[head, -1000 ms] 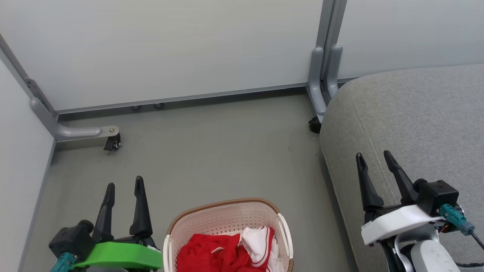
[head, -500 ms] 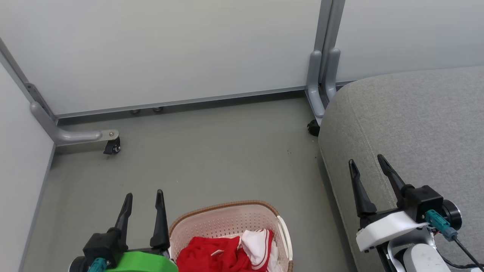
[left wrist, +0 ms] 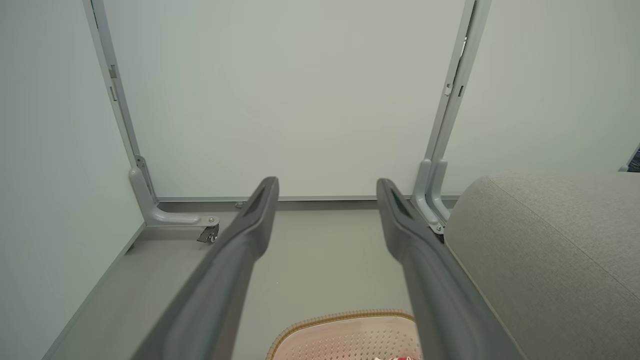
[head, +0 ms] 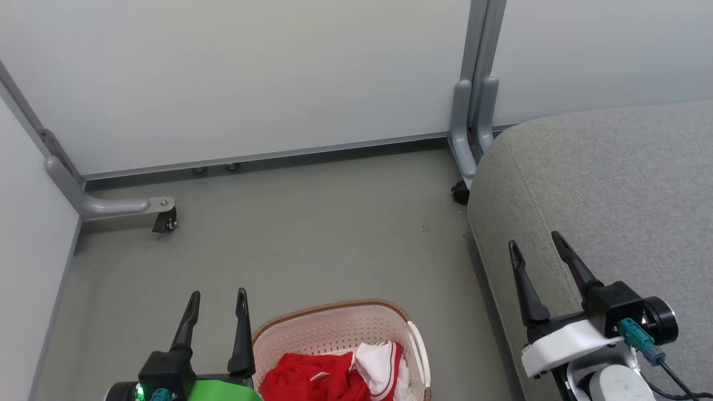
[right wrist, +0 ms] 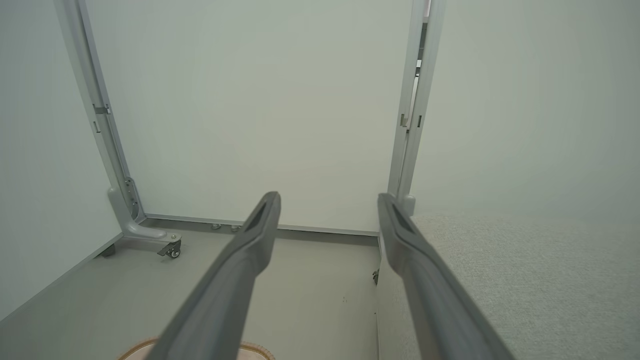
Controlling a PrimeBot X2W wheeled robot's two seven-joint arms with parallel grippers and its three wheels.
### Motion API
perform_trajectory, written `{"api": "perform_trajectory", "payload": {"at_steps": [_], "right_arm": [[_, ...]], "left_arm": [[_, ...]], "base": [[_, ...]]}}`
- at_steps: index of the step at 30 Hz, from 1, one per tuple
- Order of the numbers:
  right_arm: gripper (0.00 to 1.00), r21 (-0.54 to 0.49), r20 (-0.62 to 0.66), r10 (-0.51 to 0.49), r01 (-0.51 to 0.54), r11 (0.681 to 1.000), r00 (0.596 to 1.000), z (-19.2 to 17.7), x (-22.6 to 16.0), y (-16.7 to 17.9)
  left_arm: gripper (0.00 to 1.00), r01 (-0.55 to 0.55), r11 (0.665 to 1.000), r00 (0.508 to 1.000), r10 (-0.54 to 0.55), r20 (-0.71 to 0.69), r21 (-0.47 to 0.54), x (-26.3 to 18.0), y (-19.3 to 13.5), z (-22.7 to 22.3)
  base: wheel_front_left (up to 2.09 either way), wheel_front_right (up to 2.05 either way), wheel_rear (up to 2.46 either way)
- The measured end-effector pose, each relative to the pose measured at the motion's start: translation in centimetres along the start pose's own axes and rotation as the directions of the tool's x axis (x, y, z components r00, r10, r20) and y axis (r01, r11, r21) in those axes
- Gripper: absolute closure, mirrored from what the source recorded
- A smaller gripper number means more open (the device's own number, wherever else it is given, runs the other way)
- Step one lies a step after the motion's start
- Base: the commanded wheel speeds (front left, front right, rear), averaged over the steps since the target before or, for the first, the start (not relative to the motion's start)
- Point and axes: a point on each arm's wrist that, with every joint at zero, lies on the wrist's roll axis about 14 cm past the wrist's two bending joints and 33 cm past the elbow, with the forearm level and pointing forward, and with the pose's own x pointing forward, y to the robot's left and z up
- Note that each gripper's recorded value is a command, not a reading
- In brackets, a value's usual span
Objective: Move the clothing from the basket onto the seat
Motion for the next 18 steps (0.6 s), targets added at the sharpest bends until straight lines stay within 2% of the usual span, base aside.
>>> {"api": "perform_trajectory", "payload": {"at_steps": [10,15,18], "right_arm": [[0.0,0.029,0.026,-0.012,0.011,1.0,1.0,0.4,-0.2,0.0],[0.0,0.081,0.031,-0.024,0.021,0.996,0.999,0.3,-0.2,0.0],[0.0,0.169,0.014,-0.046,0.042,0.985,0.999,-0.4,-0.4,-0.2]], "left_arm": [[0.0,-0.014,0.999,1.0,0.015,0.023,-0.049,-0.4,0.8,0.4],[0.0,-0.006,0.997,1.0,0.006,-0.002,-0.081,-0.8,1.1,-0.5],[0.0,-0.006,0.994,1.0,0.004,-0.023,-0.11,-1.0,1.2,-1.2]], "base": [[0.0,0.0,0.0],[0.0,0.0,0.0],[0.0,0.0,0.0]]}}
